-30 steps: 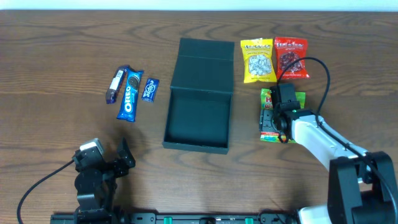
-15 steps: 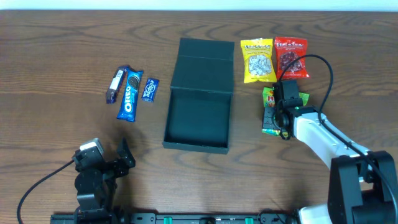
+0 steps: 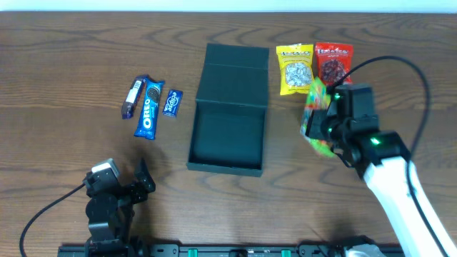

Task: Pack container
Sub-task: 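Lift the Haribo bag and carry it into the green box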

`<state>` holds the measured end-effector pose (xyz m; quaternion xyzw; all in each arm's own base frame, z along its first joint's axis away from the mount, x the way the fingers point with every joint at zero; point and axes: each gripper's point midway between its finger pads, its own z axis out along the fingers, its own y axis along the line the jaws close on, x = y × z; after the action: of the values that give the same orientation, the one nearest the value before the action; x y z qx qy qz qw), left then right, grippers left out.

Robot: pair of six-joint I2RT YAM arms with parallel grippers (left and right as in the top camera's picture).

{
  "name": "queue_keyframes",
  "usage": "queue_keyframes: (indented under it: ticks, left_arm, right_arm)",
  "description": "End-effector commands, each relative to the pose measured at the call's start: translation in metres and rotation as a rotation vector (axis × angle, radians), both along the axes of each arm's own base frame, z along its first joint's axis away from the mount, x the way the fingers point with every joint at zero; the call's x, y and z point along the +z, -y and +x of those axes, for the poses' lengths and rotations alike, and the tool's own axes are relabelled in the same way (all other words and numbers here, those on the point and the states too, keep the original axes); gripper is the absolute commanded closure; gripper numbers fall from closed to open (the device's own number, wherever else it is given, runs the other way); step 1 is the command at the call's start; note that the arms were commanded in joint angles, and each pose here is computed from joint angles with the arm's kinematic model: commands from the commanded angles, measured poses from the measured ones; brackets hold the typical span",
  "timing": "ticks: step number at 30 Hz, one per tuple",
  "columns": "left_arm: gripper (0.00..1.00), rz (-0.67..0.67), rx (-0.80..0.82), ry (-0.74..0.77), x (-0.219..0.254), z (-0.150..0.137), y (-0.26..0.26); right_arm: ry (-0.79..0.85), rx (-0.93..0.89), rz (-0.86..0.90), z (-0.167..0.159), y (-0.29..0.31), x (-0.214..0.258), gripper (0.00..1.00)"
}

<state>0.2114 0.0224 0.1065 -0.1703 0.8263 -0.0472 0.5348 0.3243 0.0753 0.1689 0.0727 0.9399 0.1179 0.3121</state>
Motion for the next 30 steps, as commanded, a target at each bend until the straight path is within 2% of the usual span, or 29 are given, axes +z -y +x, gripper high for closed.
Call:
queue_keyframes:
  ticks: [1, 6, 11, 17, 23, 30]
  left_arm:
    - [0.05, -0.003, 0.020, -0.010, -0.006, -0.001, -0.003]
    - [0.05, -0.003, 0.020, -0.010, -0.006, -0.001, -0.003]
    - [0.05, -0.003, 0.020, -0.010, -0.006, -0.001, -0.003]
    - [0.05, -0.003, 0.020, -0.010, -0.006, -0.001, -0.003]
    - [0.05, -0.003, 0.020, -0.010, -0.006, -0.001, -0.003]
    - [0.05, -0.003, 0.020, -0.010, -0.006, -0.001, -0.003]
  right_arm:
    - [0.139, 0.030, 0.068, 0.000, -0.020, 0.056, 0.99]
    - [0.234, 0.168, 0.109, -0.008, -0.067, 0.098, 0.98]
    - [0.282, 0.384, 0.098, -0.019, -0.130, 0.100, 0.98]
    - [0.357, 0.795, -0.076, -0.035, -0.206, 0.068, 0.99]
    - [0.412, 1.198, -0.365, -0.051, -0.240, 0.016, 0.99]
    - [0.386, 1.325, -0.550, -0.047, -0.230, -0.012, 0.99]
